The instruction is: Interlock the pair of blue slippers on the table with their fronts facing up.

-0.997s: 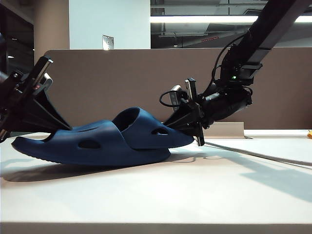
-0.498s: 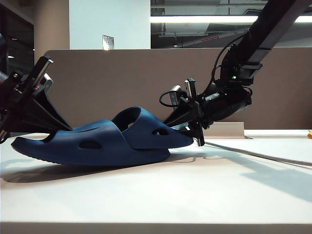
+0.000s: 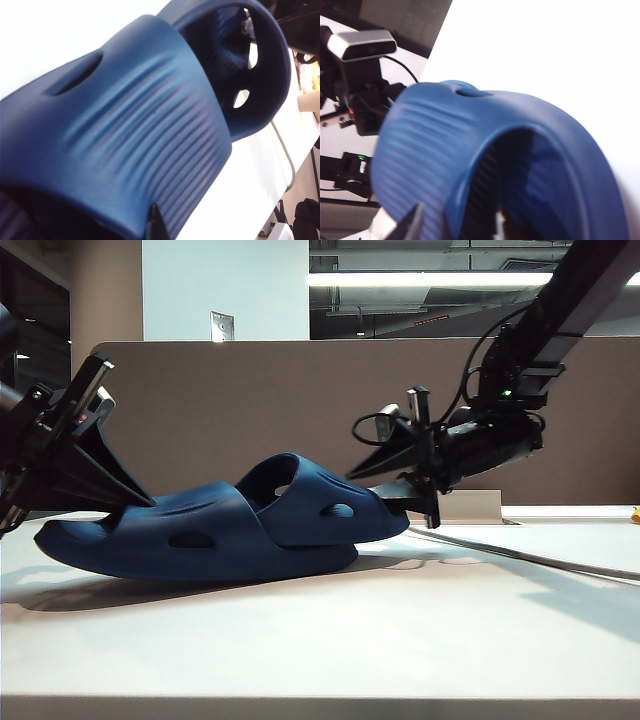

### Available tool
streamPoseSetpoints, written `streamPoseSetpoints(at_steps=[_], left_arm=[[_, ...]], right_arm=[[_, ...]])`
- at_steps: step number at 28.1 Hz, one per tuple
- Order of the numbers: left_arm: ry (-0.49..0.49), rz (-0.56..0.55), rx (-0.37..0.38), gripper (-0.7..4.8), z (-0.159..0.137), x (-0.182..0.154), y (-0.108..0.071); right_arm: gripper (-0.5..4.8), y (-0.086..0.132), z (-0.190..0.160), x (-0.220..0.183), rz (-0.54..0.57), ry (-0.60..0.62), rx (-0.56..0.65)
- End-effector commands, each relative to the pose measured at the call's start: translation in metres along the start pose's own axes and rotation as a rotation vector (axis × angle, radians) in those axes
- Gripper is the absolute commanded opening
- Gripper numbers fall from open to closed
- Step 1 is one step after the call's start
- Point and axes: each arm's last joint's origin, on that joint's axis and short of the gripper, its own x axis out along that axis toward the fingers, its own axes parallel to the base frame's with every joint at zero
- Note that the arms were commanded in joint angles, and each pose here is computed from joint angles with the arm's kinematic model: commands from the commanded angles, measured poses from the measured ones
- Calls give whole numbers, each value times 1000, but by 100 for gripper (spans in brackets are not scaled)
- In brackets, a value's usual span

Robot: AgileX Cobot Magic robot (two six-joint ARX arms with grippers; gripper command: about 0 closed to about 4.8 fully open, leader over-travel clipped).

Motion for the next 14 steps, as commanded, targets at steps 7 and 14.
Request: streamPoseSetpoints(at_steps=[7, 14], left_arm=[[-1, -3, 16, -6, 1, 0, -1], [-2, 5, 15, -5, 1, 0, -1]], right_arm=[[290, 4, 3, -10, 4, -26, -15], [301, 6, 6, -28, -14, -56, -21]])
